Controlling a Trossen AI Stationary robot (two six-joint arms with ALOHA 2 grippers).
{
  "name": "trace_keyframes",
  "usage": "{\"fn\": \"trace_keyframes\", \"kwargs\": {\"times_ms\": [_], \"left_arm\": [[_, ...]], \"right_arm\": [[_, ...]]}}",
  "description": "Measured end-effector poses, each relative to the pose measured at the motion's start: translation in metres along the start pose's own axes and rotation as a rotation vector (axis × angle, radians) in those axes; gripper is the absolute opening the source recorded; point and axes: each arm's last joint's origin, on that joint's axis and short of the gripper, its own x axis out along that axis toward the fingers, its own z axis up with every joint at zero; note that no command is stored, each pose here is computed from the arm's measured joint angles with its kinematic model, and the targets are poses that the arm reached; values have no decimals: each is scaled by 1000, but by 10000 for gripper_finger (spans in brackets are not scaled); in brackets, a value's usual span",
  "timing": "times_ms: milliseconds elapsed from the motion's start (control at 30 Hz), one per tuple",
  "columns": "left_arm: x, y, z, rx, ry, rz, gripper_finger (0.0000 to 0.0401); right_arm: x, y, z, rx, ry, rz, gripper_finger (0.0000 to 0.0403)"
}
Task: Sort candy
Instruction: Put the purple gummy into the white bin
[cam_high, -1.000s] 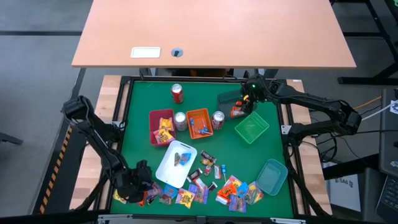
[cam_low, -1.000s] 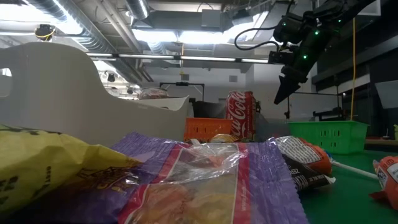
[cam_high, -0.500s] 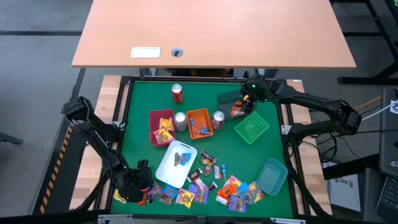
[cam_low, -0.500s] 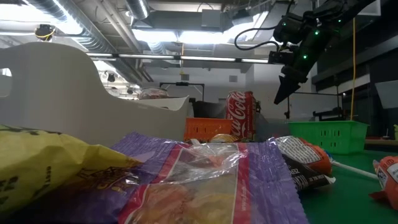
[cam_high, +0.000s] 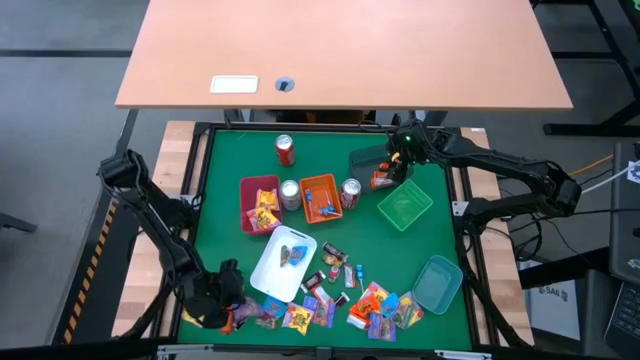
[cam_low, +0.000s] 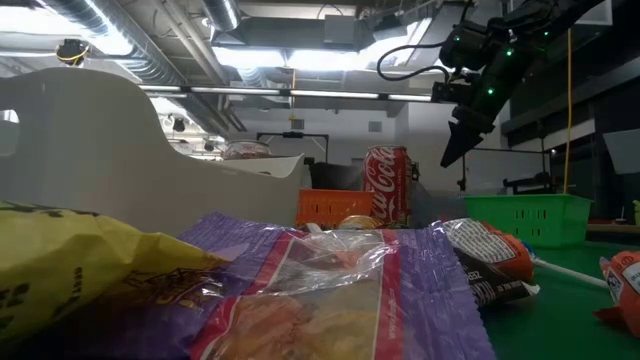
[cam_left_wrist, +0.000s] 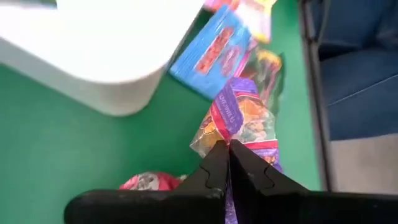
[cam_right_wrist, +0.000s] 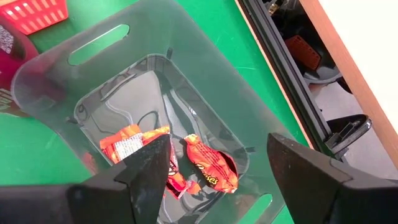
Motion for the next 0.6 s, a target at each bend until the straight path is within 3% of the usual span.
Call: {"fn": "trace_keyframes", "kwargs": {"times_ms": [333,600], "left_arm": [[-17,-14,23,10,-96,-66,0],[-18,-13,52,3,-266,37,0]], "right_arm": [[0,0,0,0,-1,0,266],[0,0,0,0,-1,0,266]]}}
